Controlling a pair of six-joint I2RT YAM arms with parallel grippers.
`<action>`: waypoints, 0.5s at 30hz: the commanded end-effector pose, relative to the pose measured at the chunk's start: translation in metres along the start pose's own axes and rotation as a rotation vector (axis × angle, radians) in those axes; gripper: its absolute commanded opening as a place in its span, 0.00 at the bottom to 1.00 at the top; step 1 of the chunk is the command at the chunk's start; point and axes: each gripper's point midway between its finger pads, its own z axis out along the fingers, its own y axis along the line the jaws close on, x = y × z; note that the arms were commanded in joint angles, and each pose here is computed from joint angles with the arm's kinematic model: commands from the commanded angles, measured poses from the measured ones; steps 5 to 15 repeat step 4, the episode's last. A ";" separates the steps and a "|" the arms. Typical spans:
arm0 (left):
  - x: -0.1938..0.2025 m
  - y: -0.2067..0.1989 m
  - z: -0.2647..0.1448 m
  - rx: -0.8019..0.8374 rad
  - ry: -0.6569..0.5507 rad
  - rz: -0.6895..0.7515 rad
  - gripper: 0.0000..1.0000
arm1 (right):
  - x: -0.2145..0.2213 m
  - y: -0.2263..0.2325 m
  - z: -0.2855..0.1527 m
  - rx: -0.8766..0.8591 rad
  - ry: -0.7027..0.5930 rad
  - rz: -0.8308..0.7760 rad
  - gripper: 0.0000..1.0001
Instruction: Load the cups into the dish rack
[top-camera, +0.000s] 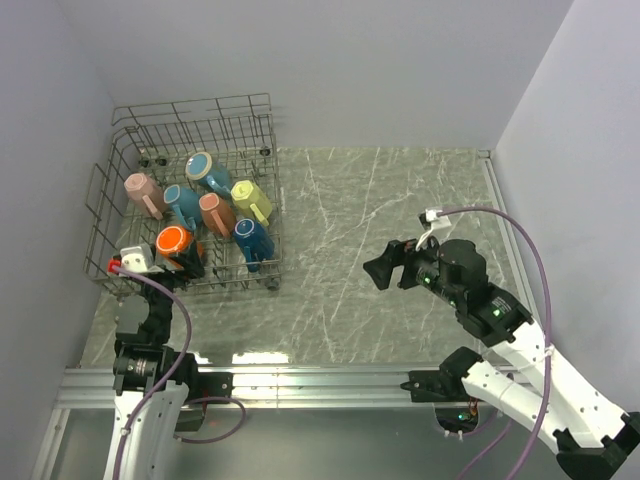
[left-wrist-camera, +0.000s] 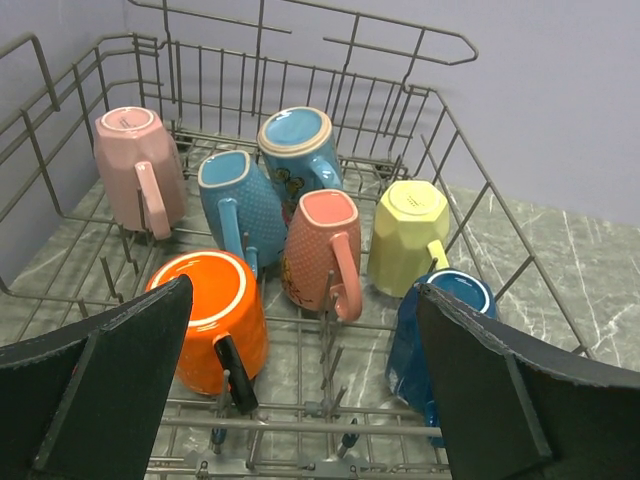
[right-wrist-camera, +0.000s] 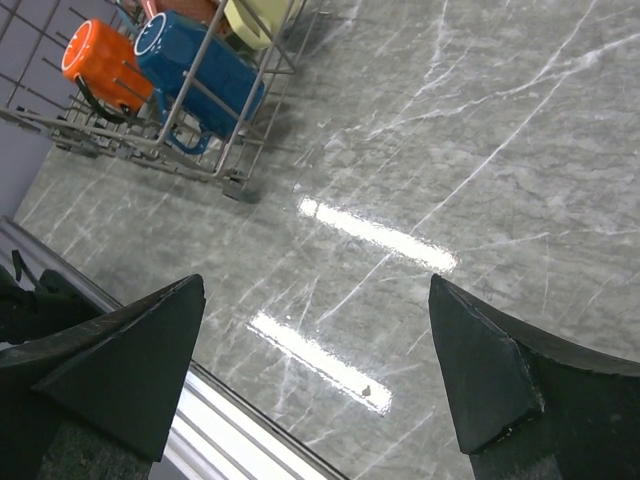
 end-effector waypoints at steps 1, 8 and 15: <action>-0.012 -0.004 -0.002 0.011 -0.028 -0.020 0.99 | -0.004 0.003 0.001 -0.017 -0.039 -0.009 1.00; -0.012 -0.004 -0.001 0.012 -0.032 -0.024 0.99 | -0.002 0.001 0.001 -0.006 -0.036 -0.012 1.00; -0.012 -0.004 -0.001 0.012 -0.032 -0.024 0.99 | -0.002 0.001 0.001 -0.006 -0.036 -0.012 1.00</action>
